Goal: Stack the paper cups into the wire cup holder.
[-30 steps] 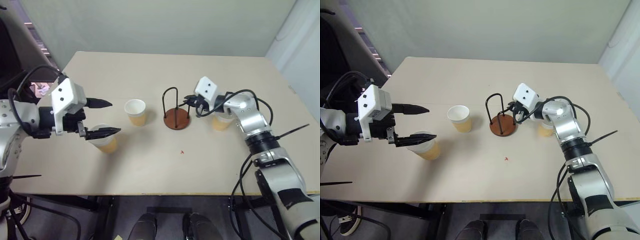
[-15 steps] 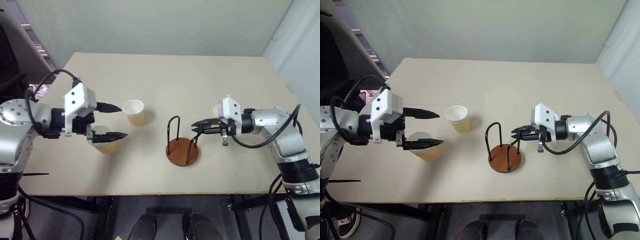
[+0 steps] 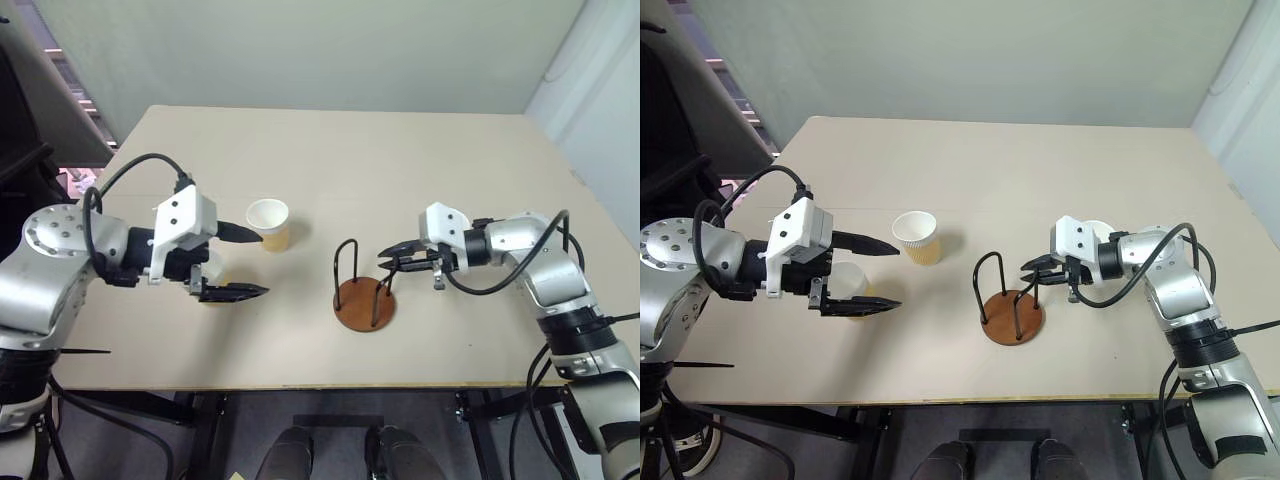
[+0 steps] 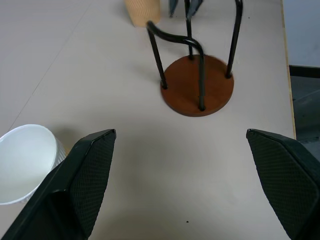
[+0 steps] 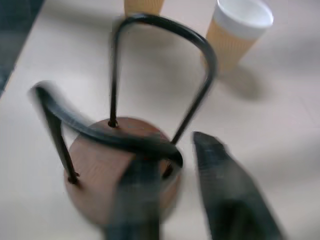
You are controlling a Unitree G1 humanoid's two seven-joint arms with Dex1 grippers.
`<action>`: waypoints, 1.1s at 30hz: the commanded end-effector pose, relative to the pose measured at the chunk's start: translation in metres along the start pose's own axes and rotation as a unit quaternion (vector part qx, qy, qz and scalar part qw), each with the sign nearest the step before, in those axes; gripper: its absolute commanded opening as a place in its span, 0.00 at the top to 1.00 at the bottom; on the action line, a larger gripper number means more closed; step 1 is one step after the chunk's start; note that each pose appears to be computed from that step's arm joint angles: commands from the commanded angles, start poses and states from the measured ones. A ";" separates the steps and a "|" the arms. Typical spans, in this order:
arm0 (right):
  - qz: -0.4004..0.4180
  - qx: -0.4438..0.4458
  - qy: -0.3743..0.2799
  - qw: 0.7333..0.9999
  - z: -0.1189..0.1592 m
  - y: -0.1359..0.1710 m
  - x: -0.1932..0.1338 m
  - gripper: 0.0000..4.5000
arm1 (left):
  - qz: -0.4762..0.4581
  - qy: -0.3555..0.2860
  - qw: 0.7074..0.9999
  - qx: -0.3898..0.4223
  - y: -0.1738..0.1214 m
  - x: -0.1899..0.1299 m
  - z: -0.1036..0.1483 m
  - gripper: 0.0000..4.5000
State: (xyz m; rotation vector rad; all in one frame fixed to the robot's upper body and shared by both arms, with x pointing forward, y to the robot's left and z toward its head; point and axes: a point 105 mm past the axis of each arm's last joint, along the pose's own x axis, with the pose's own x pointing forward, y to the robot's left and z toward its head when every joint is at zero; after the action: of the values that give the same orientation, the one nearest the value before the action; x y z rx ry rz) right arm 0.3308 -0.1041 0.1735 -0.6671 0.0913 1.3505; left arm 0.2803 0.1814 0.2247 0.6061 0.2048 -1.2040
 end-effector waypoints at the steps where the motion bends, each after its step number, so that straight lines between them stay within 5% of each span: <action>1: -0.006 -0.023 0.012 1.000 0.010 -0.004 -0.011 0.48 | 0.003 -0.005 1.000 0.019 0.002 0.001 0.010 0.00; 7: -0.001 -0.048 0.088 0.995 0.016 0.009 -0.074 0.01 | 0.009 -0.010 1.000 0.023 0.007 -0.001 0.011 0.00; 12: -0.097 -0.082 0.135 0.983 0.028 -0.030 -0.107 0.01 | 0.020 -0.032 0.999 0.022 0.012 0.001 0.017 0.00; 26: -0.089 -0.071 0.214 0.970 -0.042 -0.062 -0.072 0.01 | 0.034 -0.033 0.999 0.016 0.004 0.003 0.015 0.00; 29: -0.078 -0.074 0.218 0.970 -0.048 -0.062 -0.063 0.14 | 0.037 -0.033 0.999 0.014 0.002 0.001 0.015 0.00; 33: -0.072 -0.080 0.216 0.970 -0.048 -0.064 -0.060 0.47 | 0.041 -0.031 0.999 0.013 0.002 0.000 0.015 0.00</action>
State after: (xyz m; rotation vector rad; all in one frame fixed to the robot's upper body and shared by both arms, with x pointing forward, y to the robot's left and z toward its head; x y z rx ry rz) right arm 0.3862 -0.1850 0.1663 -1.0389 0.3356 1.0830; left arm 0.2831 0.1727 0.2260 0.5666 0.1504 -1.1616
